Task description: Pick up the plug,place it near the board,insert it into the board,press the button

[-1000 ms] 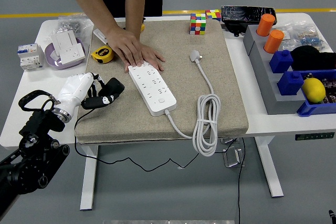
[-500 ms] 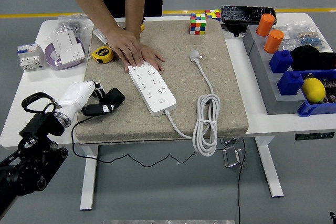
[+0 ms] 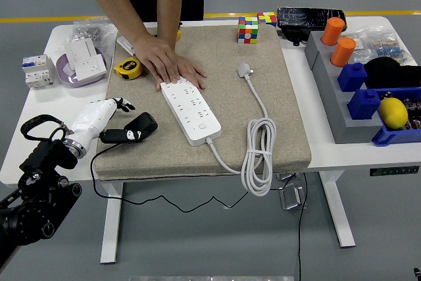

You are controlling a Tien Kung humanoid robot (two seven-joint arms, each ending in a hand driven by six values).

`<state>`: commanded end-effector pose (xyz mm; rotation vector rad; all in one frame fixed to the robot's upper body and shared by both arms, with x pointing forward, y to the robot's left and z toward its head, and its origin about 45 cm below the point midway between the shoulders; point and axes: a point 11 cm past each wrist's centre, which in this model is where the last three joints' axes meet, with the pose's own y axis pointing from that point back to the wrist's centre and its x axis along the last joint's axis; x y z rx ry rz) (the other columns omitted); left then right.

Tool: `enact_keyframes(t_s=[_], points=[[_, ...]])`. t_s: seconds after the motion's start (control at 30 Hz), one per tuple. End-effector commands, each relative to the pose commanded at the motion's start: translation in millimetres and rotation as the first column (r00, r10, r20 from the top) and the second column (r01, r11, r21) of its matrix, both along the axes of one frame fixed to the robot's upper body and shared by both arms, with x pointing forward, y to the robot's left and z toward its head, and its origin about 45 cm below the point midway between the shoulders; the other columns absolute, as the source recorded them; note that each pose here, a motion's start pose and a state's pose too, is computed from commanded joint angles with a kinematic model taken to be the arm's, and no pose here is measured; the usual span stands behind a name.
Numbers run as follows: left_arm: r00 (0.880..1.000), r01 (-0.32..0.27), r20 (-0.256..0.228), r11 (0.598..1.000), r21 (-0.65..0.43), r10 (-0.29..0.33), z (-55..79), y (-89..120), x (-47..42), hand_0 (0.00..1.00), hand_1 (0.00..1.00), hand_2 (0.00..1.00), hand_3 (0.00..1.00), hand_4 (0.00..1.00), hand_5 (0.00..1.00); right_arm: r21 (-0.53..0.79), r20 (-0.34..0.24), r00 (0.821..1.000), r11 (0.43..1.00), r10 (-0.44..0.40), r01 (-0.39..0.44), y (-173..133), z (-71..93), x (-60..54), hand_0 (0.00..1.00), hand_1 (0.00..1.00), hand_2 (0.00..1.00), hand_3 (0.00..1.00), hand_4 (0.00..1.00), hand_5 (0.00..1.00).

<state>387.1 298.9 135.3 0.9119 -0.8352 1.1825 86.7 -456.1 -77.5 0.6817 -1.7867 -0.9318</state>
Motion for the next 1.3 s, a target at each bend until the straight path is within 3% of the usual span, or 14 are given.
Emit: enact_keyframes(t_s=[0.03,0.17,0.2,0.23,0.3,0.43,0.57,0.7,0.8,0.83,1.03,1.07,1.17,1.3], points=[[1.000,-0.004,0.001,1.000,-0.021,0.004,3.0,0.7,0.7,0.916,0.986,0.906,0.917,0.998,0.998,0.000,0.000,1.000,1.000,0.000,0.000,0.0,0.0,0.2,0.936,0.869,0.811,0.805,0.998,0.998],[0.999,-0.038,-0.040,0.981,-0.191,0.031,17.9,5.1,0.3,0.916,0.986,0.906,0.917,0.998,0.998,0.001,0.005,1.000,1.000,0.000,0.000,0.5,0.4,2.8,0.936,0.869,0.811,0.805,0.998,0.998],[0.998,-0.057,-0.041,0.966,-0.251,0.048,23.7,7.0,-1.6,0.916,0.986,0.906,0.917,0.998,0.998,0.001,0.003,1.000,1.000,0.005,-0.005,0.6,0.4,2.9,0.936,0.869,0.811,0.805,0.998,0.998],[0.997,-0.078,-0.043,0.946,-0.315,0.068,29.5,8.6,-3.9,0.998,0.998,0.998,0.998,0.998,0.998,0.000,0.001,1.000,1.000,0.009,-0.009,0.5,0.4,2.8,0.935,0.870,0.811,0.805,0.998,0.998],[0.993,-0.118,-0.039,0.895,-0.431,0.112,41.3,12.1,-8.7,0.998,0.998,0.998,0.998,0.998,0.998,-0.001,-0.001,1.000,1.000,0.013,-0.013,0.2,0.5,2.4,0.935,0.870,0.811,0.805,0.998,0.998],[0.976,-0.153,0.013,0.730,-0.666,0.217,79.9,28.5,-17.0,0.998,0.998,0.998,0.998,0.998,0.998,-0.002,-0.012,1.000,1.000,0.021,-0.021,0.1,-0.4,-2.0,0.936,0.869,0.811,0.805,0.998,0.998],[0.958,-0.171,0.007,0.589,-0.790,0.288,96.3,51.9,-29.0,0.998,0.998,0.998,0.998,0.998,0.998,0.000,-0.018,1.000,1.000,0.022,-0.022,1.2,-1.6,-5.6,0.936,0.869,0.811,0.805,0.998,0.998],[0.940,-0.197,-0.046,0.429,-0.881,0.338,94.2,75.4,-46.5,0.953,0.998,0.966,0.987,0.998,0.998,0.003,-0.016,1.000,1.000,0.018,-0.018,2.0,-2.6,-8.3,0.936,0.869,0.811,0.808,0.998,0.998],[0.931,-0.215,-0.103,0.298,-0.930,0.351,84.3,86.1,-58.5,0.953,0.998,0.966,0.987,0.998,0.998,0.004,-0.017,1.000,1.000,0.013,-0.013,2.5,-3.3,-10.7,0.936,0.869,0.811,0.808,0.998,0.998],[0.928,-0.218,-0.118,0.258,-0.941,0.354,81.2,88.3,-61.6,0.908,0.965,0.926,0.946,0.998,0.998,0.003,-0.016,1.000,1.000,0.011,-0.011,2.2,-3.2,-10.6,0.936,0.870,0.811,0.816,0.998,0.998],[0.918,-0.166,-0.148,0.018,-0.986,0.368,80.0,95.2,-68.4,0.896,0.951,0.914,0.930,0.998,0.998,-0.018,0.004,1.000,1.000,0.002,-0.002,-0.3,-0.5,-5.0,0.944,0.876,0.827,0.848,0.998,0.998],[0.915,-0.161,-0.141,0.023,-0.987,0.379,82.0,96.3,-68.3,0.896,0.951,0.914,0.930,0.998,0.998,-0.025,0.008,1.000,1.000,0.000,0.000,-0.8,0.0,-4.2,0.944,0.876,0.827,0.848,0.998,0.998],[0.904,-0.165,-0.099,0.126,-0.978,0.416,89.7,100.0,-66.9,0.896,0.951,0.914,0.930,0.998,0.998,-0.040,0.013,1.000,0.999,0.006,-0.006,-2.2,1.6,-1.9,0.944,0.876,0.827,0.848,0.998,0.998],[0.891,-0.204,-0.049,0.300,-0.932,0.451,92.3,104.9,-71.0,0.895,0.948,0.911,0.927,0.998,0.998,-0.050,0.019,1.000,0.999,0.009,-0.008,-2.0,2.6,0.9,0.954,0.892,0.856,0.873,0.998,0.998]])
